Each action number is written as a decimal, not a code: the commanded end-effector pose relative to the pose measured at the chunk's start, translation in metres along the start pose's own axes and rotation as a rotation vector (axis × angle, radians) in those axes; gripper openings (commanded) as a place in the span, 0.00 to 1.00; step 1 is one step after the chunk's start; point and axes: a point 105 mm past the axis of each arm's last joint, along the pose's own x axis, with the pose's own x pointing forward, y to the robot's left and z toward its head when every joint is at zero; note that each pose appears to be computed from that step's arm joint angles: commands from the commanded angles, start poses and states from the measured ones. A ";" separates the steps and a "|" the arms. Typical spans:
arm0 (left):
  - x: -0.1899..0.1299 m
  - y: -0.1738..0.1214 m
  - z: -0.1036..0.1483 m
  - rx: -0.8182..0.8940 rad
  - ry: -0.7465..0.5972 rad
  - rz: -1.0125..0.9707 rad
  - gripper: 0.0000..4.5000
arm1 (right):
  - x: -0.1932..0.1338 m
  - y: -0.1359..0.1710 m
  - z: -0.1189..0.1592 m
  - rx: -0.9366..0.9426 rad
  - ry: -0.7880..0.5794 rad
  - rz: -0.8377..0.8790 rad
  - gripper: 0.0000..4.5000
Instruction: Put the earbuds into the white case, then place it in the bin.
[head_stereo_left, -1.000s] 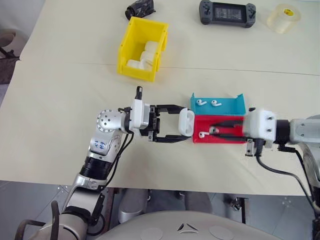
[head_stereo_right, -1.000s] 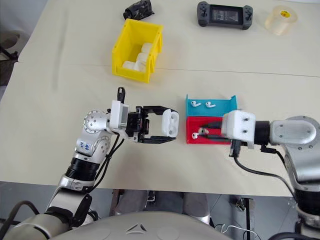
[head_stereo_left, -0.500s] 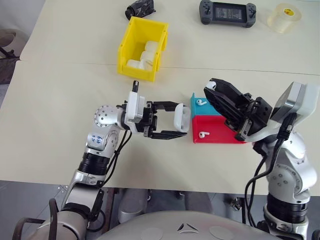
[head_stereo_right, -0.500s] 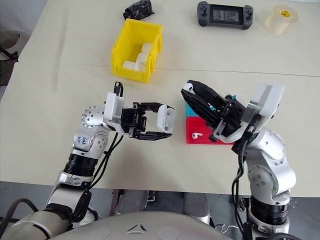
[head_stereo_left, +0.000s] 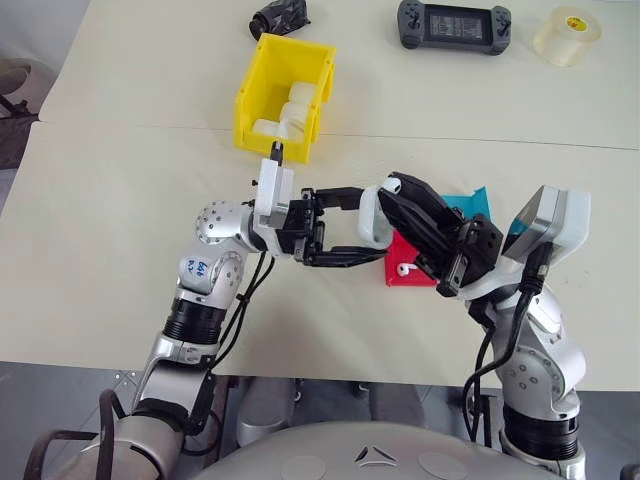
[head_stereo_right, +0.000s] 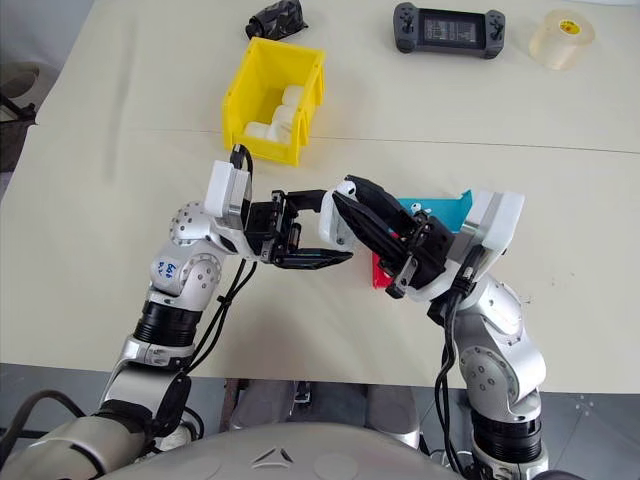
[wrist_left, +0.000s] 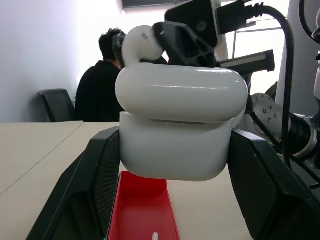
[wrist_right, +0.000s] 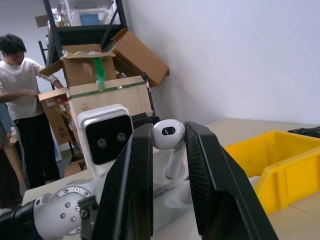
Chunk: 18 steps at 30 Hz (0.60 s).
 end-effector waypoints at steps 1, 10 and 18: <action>0.005 -0.003 0.012 0.036 -0.043 -0.021 0.62 | -0.001 0.001 0.005 -0.029 -0.020 0.014 0.13; 0.011 0.001 0.022 0.044 -0.082 -0.012 0.62 | -0.005 0.000 -0.006 -0.041 0.032 0.046 0.13; 0.013 -0.001 0.026 0.041 -0.093 -0.024 0.62 | -0.007 -0.004 -0.015 -0.089 0.088 0.061 0.13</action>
